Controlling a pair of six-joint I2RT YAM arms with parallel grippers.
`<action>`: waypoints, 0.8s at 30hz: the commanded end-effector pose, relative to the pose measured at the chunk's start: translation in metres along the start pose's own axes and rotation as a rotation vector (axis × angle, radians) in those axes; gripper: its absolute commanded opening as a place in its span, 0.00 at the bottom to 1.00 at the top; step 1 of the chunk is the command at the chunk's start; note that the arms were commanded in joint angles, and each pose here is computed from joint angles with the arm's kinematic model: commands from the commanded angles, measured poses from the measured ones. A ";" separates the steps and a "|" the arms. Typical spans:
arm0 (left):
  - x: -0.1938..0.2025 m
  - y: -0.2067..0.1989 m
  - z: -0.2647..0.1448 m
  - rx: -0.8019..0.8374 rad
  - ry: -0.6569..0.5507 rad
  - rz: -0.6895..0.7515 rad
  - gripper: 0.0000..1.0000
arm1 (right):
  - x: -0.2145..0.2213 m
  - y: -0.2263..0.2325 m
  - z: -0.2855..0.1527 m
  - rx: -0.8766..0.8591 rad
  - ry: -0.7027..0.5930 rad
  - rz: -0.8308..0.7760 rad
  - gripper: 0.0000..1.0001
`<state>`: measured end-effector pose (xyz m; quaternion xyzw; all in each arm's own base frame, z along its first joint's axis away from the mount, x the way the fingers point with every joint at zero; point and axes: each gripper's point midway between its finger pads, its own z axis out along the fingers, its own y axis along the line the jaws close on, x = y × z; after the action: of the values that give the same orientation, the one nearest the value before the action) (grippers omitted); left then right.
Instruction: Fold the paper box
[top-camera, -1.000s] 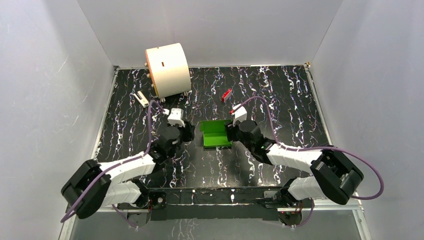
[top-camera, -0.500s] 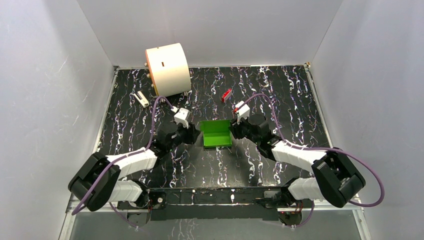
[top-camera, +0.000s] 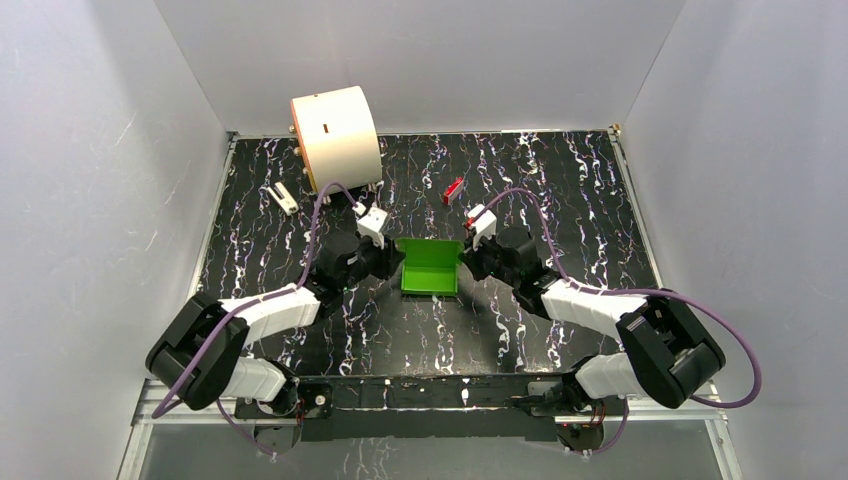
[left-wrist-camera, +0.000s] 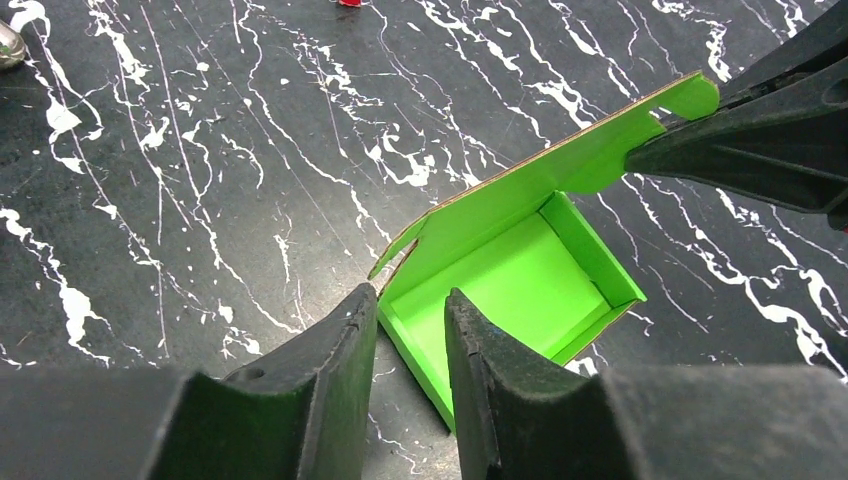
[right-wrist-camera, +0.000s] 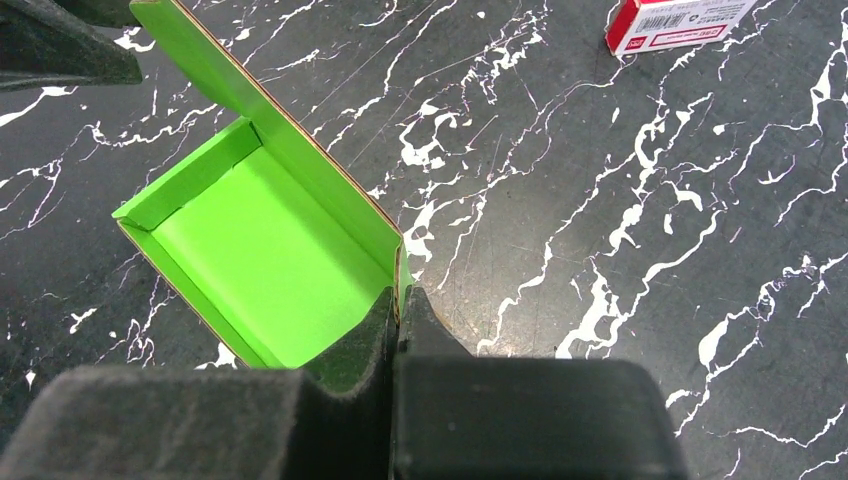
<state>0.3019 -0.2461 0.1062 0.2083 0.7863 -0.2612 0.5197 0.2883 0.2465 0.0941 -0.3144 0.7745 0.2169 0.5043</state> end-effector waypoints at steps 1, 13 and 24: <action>-0.023 0.004 -0.002 -0.020 -0.060 0.073 0.29 | -0.028 0.004 0.002 -0.030 -0.081 -0.036 0.00; -0.023 0.020 0.000 -0.016 -0.069 0.078 0.34 | -0.033 0.001 0.005 -0.024 -0.077 -0.078 0.00; -0.018 0.003 0.007 0.139 -0.040 0.062 0.21 | -0.032 0.005 0.010 -0.049 -0.064 -0.071 0.00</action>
<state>0.3113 -0.2314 0.0930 0.2346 0.7867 -0.2651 0.5058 0.2898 0.2508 0.0971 -0.3424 0.7620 0.2135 0.5064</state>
